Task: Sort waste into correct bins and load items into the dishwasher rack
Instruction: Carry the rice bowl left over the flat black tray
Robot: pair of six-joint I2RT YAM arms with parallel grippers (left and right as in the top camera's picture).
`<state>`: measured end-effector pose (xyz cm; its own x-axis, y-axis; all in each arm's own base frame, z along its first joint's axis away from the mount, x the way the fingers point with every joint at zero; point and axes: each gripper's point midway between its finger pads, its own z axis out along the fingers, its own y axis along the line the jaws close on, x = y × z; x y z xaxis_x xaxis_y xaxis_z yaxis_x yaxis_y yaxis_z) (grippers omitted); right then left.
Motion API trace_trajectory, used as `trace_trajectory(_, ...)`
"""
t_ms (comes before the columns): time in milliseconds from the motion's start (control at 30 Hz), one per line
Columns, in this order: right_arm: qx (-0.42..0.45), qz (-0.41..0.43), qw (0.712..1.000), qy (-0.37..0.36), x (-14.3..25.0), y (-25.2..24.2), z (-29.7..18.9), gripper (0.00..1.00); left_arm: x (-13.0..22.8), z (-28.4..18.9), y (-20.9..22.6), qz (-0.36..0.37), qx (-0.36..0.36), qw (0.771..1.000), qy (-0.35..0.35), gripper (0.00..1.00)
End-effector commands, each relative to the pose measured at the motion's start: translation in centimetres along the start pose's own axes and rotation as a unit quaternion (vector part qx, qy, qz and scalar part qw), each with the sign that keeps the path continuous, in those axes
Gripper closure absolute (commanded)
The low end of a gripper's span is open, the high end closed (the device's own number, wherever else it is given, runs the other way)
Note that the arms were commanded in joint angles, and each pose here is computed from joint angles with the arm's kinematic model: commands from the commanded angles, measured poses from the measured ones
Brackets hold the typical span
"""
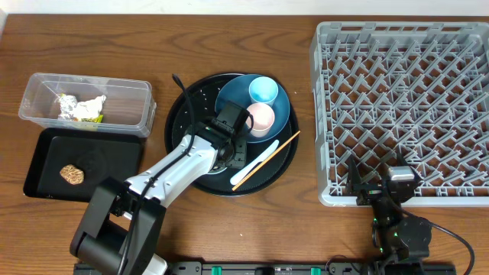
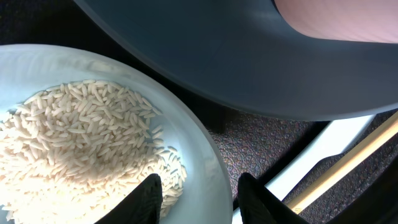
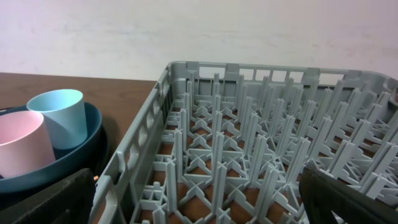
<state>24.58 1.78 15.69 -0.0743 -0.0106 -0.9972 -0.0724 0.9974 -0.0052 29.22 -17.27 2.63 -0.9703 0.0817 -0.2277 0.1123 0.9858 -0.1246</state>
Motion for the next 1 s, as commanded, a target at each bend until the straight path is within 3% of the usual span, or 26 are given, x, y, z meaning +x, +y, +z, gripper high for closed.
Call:
trace_trajectory(0, 0.002, -0.004, 1.0, 0.001, 0.07, -0.03, -0.01, 0.01, 0.65, 0.66, 0.57, 0.007, -0.012, 1.0, 0.008, 0.59)
trace_trajectory(267, 0.002, -0.004, 1.0, 0.001, 0.07, -0.03, -0.01, 0.01, 0.58, 0.69, 0.53, 0.006, -0.011, 1.0, 0.006, 0.61)
trace_trajectory(633, 0.002, -0.004, 1.0, 0.001, 0.07, -0.03, -0.01, 0.01, 1.22, 1.26, 0.85, 0.006, -0.017, 1.0, 0.018, 0.85)
trace_trajectory(967, 0.002, -0.004, 1.0, 0.001, 0.07, -0.03, -0.01, 0.01, 1.32, 1.33, 0.89, 0.006, -0.017, 1.0, 0.02, 0.93)
